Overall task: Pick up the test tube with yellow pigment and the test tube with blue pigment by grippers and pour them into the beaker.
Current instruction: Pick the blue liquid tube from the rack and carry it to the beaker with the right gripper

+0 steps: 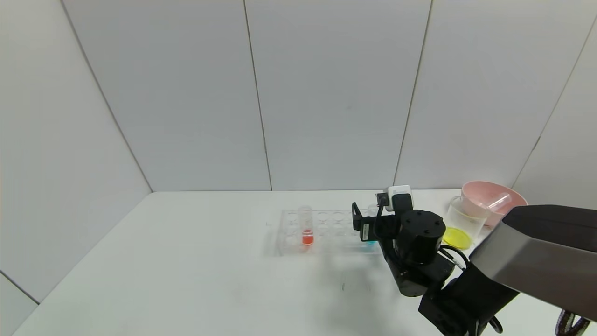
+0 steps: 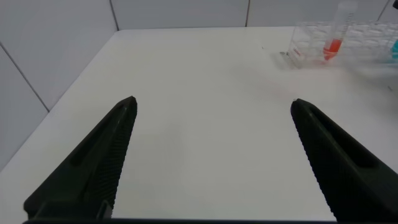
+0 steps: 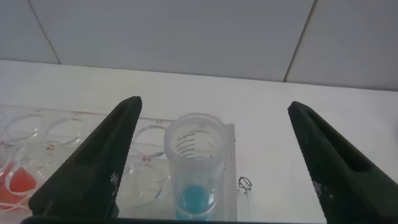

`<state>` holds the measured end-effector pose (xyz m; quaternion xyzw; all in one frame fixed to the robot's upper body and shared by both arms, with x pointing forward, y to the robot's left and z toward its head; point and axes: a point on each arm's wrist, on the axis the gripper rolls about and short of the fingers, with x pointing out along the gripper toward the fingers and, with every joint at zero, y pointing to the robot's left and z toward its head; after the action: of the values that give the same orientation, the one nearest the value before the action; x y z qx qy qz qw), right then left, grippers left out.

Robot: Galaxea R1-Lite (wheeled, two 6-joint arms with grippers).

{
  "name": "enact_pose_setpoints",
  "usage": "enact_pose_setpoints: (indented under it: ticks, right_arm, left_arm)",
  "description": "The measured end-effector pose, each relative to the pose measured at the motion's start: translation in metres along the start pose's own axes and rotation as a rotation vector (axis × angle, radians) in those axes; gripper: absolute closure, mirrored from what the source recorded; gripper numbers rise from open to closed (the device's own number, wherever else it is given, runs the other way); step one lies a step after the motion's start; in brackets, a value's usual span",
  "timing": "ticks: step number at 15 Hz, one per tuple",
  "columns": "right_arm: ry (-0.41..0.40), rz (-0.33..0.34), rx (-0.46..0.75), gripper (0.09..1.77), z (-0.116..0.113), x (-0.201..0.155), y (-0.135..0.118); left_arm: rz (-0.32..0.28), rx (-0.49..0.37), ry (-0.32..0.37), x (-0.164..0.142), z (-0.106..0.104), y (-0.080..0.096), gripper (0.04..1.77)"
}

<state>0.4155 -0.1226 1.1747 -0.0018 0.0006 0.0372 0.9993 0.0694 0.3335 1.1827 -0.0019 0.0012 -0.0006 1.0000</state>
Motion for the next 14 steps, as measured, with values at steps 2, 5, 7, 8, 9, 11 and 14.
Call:
enact_pose_setpoints:
  ticks: [2,5,7,8,9,11,14]
  right_arm:
    - [0.003,-0.001,-0.002,0.44,-0.0016,0.0004,-0.0002]
    - [0.003,-0.003,-0.002,0.87,-0.002,0.0005,-0.001]
    - [0.004,-0.003,-0.002,1.07,-0.0019,-0.0005,-0.0006]
    - [0.003,-0.002,-0.003,1.3,-0.0018,-0.0007,-0.0004]
    - [0.004,-0.003,-0.002,1.32,-0.0019,-0.0008,-0.0007]
    - [0.003,-0.004,-0.002,1.32,-0.0019,-0.001,-0.0008]
    - [0.003,-0.007,-0.004,1.32,-0.0011,-0.0009,-0.0015]
  left_arm:
    - [0.0,0.0,0.0,0.0,0.0,0.0,0.05]
    - [0.0,0.0,0.0,0.0,0.0,0.0,0.05]
    - [0.0,0.0,0.0,0.0,0.0,0.0,0.05]
    - [0.0,0.0,0.0,0.0,0.0,0.0,0.05]
    - [0.0,0.0,0.0,0.0,0.0,0.0,0.05]
    - [0.0,0.0,0.0,0.0,0.0,0.0,0.05]
    - [0.0,0.0,0.0,0.0,0.0,0.0,0.05]
